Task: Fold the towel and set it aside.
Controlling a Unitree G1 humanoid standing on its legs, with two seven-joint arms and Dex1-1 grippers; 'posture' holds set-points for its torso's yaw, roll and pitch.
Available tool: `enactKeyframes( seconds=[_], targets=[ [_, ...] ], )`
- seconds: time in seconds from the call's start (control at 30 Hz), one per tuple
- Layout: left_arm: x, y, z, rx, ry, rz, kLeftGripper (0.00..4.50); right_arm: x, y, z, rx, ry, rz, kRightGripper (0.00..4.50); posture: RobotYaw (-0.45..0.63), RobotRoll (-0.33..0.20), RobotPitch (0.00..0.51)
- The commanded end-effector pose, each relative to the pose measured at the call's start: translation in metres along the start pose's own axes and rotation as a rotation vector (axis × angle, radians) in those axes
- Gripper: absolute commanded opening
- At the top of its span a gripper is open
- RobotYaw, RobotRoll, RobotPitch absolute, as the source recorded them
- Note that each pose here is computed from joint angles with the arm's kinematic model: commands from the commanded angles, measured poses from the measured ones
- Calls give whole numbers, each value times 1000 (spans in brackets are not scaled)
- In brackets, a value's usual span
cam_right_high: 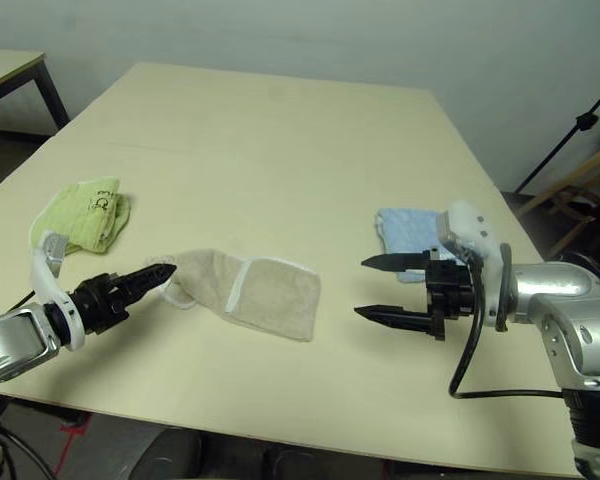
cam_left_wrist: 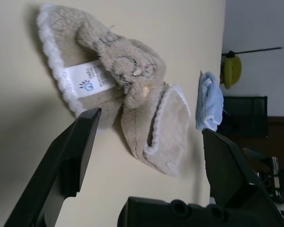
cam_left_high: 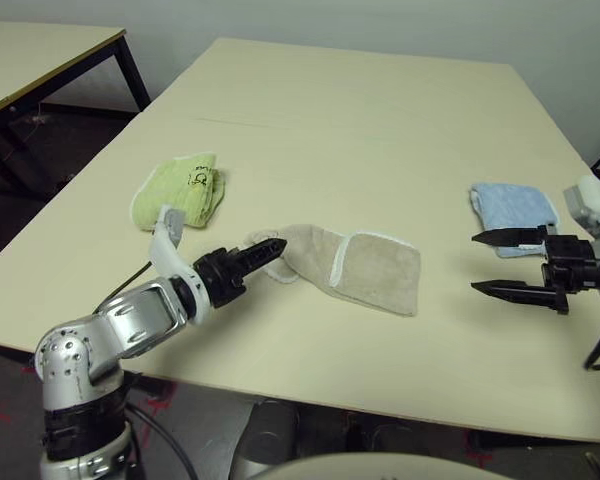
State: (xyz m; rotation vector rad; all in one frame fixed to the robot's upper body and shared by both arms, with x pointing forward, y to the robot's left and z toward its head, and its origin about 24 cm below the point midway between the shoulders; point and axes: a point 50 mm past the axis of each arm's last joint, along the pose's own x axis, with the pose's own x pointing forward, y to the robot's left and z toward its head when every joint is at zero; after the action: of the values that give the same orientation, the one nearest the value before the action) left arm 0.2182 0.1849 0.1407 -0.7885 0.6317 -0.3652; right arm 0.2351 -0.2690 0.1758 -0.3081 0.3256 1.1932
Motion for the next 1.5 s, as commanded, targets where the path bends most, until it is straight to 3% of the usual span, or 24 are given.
enactKeyframes(
  seconds=[0.03, 0.43, 1.1, 1.37, 1.5],
  targets=[
    [7, -1, -4, -16, 30, -1, 4478, 6, 0, 0, -3, 5, 14, 4500, 149, 0, 78],
    [23, 4, -6, 11, 46, 34, 4478, 6, 3, -3, -2, 7, -2, 4500, 127, 0, 82],
    [40, 23, 14, -26, -170, 171, 4478, 9, 3, -1, -17, 9, -8, 4500, 121, 0, 78],
    [46, 31, 16, -57, -213, 200, 4478, 8, 3, -6, -16, 18, -6, 4500, 121, 0, 81],
    [54, 24, 8, -111, -172, 143, 4478, 7, 2, -8, -17, 20, -10, 4500, 120, 0, 81]
  ],
)
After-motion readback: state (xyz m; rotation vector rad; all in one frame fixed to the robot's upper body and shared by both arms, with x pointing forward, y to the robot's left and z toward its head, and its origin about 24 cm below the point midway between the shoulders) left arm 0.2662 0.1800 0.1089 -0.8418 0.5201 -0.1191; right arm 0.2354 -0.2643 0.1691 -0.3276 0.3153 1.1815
